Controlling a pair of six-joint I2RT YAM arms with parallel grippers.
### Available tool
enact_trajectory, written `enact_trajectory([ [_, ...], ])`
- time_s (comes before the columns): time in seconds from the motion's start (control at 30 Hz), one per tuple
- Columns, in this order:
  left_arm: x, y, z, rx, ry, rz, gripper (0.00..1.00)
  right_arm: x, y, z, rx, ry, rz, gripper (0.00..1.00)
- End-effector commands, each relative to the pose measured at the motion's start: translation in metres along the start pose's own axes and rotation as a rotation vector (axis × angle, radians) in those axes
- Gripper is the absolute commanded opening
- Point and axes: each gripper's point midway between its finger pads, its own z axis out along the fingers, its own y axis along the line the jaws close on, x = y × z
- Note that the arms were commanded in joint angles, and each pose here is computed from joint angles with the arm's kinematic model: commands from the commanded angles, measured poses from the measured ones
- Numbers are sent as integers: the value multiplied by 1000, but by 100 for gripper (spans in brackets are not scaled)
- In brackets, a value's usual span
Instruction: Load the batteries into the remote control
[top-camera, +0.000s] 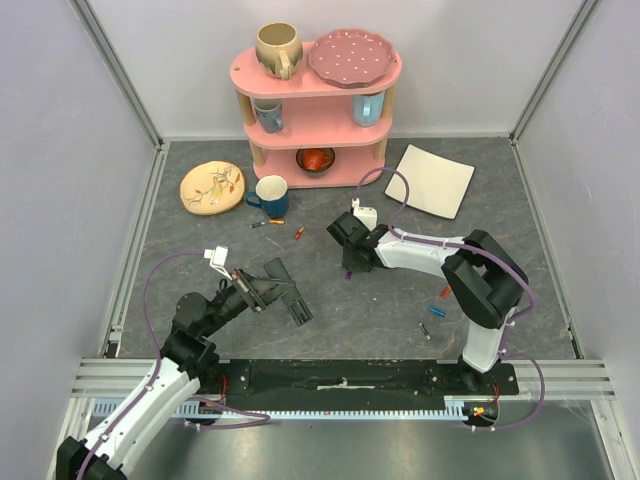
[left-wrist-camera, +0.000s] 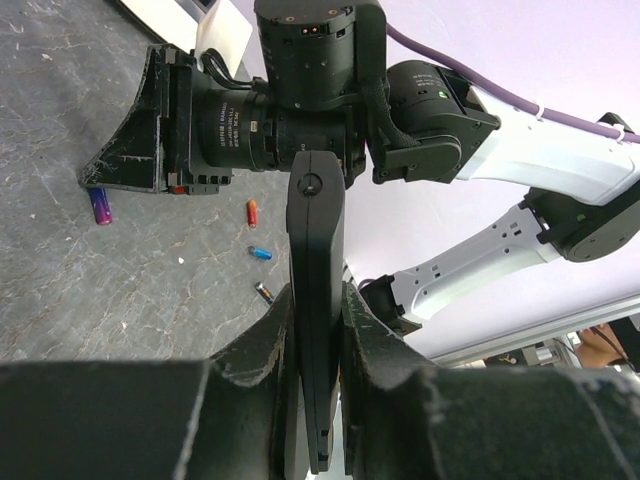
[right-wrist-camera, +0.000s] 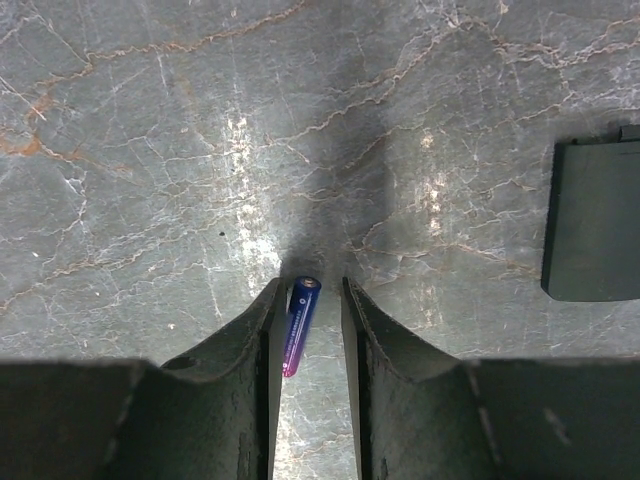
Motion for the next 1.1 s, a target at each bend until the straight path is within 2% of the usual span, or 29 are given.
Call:
enact_trajectory([
  [0.0,28,46,-10,-70,36,-51,2,2,4,5,14,5,20,34],
  [0.2,27,47,-11,-71,31,-52,2,7,2,6,13,18,12,22],
  [0.37,25,46,-10,-71,22,-54,2,10,2,5,5,27,2,6],
  [0.4,25,47,-9,-75,24,-56,2,9,2,5,3,25,-6,0],
  [0.6,20,39,-3,-62,28,-51,2,-13,0,-17,-23,-54,-62,0],
  [0.77,17,38,7,-82,54,-49,2,-47,1,-61,-87,-185,-127,0],
  [0.9,12,32,19,-72,66,-44,2,-73,7,-104,-201,-326,-178,0],
  [1.07,5,28,35,-56,58,-45,2,-71,15,-130,-353,-416,-300,0],
])
